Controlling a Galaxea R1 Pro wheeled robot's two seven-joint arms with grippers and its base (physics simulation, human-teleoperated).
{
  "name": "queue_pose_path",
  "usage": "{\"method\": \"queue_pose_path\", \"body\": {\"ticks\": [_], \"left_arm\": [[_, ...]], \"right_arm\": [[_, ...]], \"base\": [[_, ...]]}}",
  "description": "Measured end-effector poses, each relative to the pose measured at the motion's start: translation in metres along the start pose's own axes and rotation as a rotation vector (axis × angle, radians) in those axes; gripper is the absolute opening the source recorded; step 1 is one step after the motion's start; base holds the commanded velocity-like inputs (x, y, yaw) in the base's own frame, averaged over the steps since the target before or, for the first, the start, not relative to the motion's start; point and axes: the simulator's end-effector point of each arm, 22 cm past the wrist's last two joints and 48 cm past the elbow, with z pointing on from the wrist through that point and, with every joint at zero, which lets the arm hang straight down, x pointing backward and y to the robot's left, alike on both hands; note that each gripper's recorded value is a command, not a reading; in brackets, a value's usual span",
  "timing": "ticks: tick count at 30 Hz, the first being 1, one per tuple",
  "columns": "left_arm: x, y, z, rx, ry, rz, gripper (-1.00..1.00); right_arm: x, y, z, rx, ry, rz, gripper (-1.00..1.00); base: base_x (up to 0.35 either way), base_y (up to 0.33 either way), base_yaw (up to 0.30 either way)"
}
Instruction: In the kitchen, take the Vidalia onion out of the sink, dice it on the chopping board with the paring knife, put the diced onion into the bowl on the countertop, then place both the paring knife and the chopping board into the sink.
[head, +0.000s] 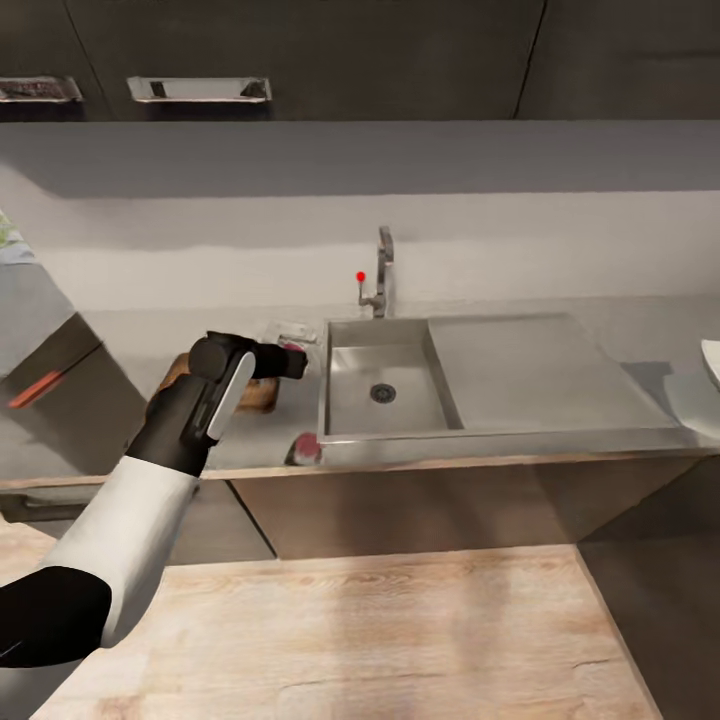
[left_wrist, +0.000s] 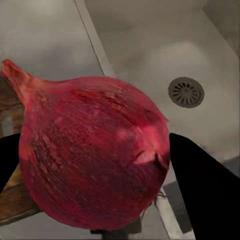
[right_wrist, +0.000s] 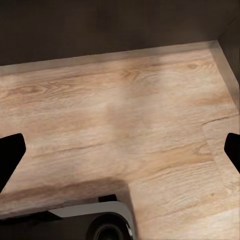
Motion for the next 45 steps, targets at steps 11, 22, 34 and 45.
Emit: {"method": "queue_pose_path", "body": {"ticks": [11, 22, 34, 45], "left_arm": [[-0.004, 0.026, -0.005, -0.019, -0.015, -0.079, -1.0], [0.02, 0.037, 0.007, -0.033, 0.047, -0.092, -1.0], [0.026, 0.051, 0.007, -0.054, 0.06, -0.093, -1.0], [0.03, 0.051, 0.008, -0.055, 0.07, -0.095, -1.0]], "right_arm": [[-0.001, -0.001, 0.0, 0.002, -0.004, 0.0, 1.0], [-0.001, -0.001, 0.001, 0.002, -0.003, -0.001, 1.0], [-0.001, -0.001, 0.001, 0.001, -0.003, -0.001, 1.0], [-0.001, -0.001, 0.0, 0.001, -0.004, -0.001, 1.0]], "base": [[0.287, 0.042, 0.06], [0.007, 0.007, 0.0], [-0.229, 0.18, 0.0], [0.192, 0.214, 0.0]]}}
